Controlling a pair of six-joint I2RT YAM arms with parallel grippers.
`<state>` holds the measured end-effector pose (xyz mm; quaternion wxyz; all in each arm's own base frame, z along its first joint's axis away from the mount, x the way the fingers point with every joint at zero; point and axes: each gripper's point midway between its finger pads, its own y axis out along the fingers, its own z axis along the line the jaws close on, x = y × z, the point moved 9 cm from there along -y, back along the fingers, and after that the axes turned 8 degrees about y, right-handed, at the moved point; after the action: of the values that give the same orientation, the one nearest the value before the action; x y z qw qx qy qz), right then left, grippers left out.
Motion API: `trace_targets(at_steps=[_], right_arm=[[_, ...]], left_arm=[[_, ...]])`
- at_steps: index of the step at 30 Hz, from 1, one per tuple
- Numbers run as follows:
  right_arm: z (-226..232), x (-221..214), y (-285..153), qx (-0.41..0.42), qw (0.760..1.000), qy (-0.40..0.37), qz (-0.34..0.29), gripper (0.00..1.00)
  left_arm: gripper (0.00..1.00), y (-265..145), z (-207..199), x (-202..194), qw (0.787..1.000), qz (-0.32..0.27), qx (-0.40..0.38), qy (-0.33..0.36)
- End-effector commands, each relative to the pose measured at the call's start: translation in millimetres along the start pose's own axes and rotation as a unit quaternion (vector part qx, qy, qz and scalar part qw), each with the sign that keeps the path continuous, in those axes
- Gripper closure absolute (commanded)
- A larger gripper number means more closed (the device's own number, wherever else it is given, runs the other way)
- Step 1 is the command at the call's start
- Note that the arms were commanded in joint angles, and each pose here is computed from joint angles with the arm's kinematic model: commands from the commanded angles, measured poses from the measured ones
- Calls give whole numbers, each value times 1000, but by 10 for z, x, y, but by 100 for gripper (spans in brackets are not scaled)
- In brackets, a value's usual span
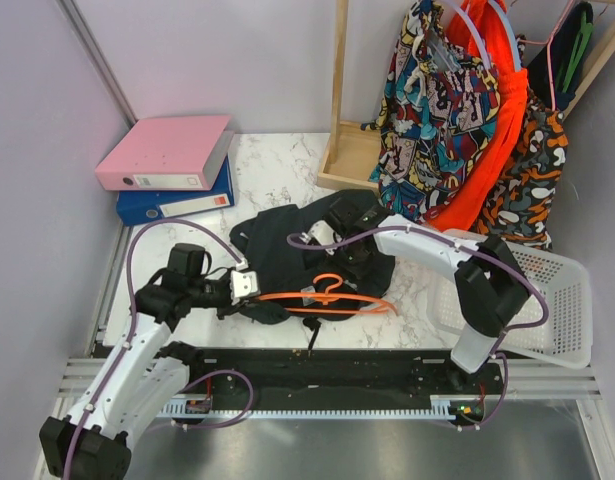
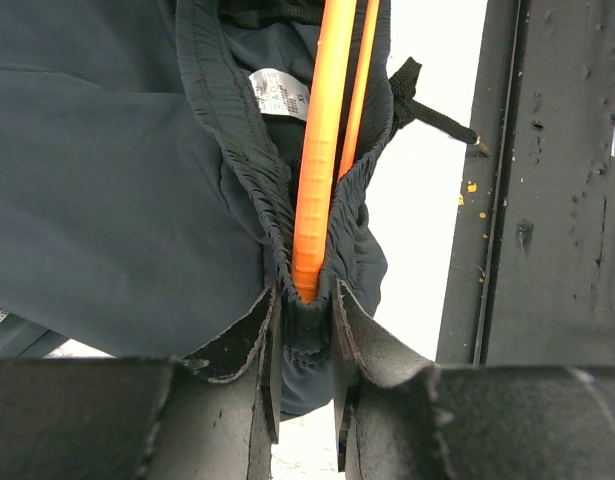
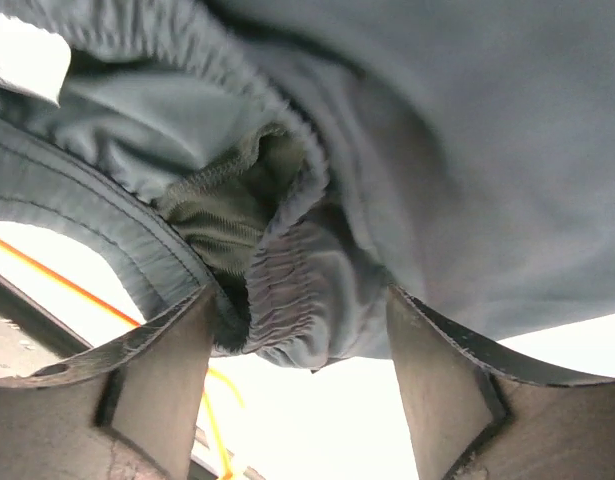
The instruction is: Place the shorts on the hanger
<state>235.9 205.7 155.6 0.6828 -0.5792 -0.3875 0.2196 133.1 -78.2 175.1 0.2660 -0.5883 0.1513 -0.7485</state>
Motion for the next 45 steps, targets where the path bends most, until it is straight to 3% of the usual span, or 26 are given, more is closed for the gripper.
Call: trace_targets(at_steps=[1,4,6,15,18,35,45], right_arm=[[-65,-228,73,-57,997,-3,47,28],[-227,-300,73,-65,997,6,52,32],[-342,-341,46,-63,996,17,53,40],[-633,-499,-36,-60,996,27,58,81],[-752,-573,-28,-57,996,41,60,100],[-1032,-928,-198,-43,993,97,47,100],[-962,-593,-622,13,996,79,-28,100]], left_arm=[[98,-27,37,63,1000,-14,7,13],[98,-60,7,48,1000,-12,22,12],[98,-111,-20,80,999,-26,26,14],[98,-290,86,94,998,-35,59,7],[98,-333,107,85,998,-36,57,11],[98,-421,218,-115,995,13,95,8],[98,-429,369,-52,996,2,90,2]])
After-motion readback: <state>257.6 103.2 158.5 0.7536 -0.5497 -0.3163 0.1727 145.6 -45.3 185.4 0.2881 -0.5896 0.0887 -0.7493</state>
